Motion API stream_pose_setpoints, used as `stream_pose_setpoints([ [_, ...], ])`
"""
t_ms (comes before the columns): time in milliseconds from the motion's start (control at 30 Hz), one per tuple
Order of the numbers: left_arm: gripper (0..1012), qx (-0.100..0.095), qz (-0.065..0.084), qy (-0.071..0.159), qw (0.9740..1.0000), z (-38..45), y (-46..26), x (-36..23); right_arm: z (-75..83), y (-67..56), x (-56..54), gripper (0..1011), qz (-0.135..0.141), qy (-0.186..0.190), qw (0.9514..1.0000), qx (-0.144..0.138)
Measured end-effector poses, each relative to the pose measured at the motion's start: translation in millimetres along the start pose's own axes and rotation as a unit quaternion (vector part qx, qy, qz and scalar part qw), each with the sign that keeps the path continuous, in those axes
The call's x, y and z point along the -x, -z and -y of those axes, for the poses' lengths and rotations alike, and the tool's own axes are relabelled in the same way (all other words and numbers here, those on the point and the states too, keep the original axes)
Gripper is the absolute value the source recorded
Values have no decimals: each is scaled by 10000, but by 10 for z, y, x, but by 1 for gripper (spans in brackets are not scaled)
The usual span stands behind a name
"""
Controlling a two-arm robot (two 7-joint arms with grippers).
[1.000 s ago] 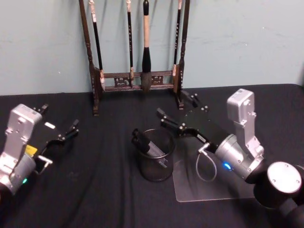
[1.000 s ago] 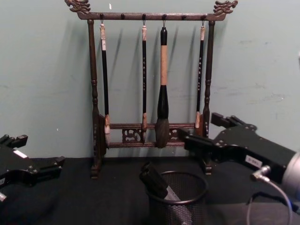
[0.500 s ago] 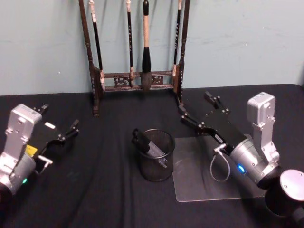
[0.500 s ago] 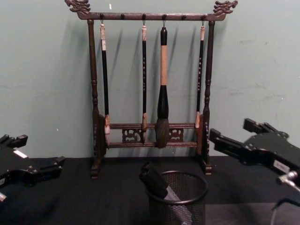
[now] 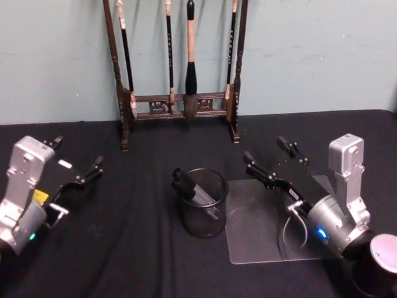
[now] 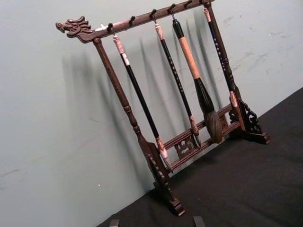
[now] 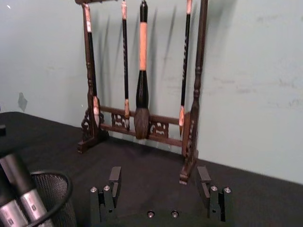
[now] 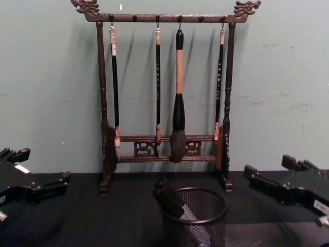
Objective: Pick up the water-based marker from the table and place it into the pen holder.
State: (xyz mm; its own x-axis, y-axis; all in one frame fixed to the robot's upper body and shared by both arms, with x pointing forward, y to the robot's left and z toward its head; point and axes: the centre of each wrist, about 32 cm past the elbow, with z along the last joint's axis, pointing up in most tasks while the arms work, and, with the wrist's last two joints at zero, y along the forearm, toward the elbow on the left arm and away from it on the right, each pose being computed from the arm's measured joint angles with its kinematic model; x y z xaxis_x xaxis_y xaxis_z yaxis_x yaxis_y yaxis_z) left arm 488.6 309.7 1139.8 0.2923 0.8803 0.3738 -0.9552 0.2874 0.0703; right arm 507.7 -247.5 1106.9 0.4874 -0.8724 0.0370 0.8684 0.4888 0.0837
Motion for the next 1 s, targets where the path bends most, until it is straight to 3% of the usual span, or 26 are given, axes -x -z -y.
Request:
stream_pose_setpoints([
  [433,1009,0,0,0,10000,0,0,0,50,180,-14,1003,-174,28,9996,220],
  [1000,1009,0,0,0,10000,0,0,0,45,167,-10,1002,-161,28,9996,214],
])
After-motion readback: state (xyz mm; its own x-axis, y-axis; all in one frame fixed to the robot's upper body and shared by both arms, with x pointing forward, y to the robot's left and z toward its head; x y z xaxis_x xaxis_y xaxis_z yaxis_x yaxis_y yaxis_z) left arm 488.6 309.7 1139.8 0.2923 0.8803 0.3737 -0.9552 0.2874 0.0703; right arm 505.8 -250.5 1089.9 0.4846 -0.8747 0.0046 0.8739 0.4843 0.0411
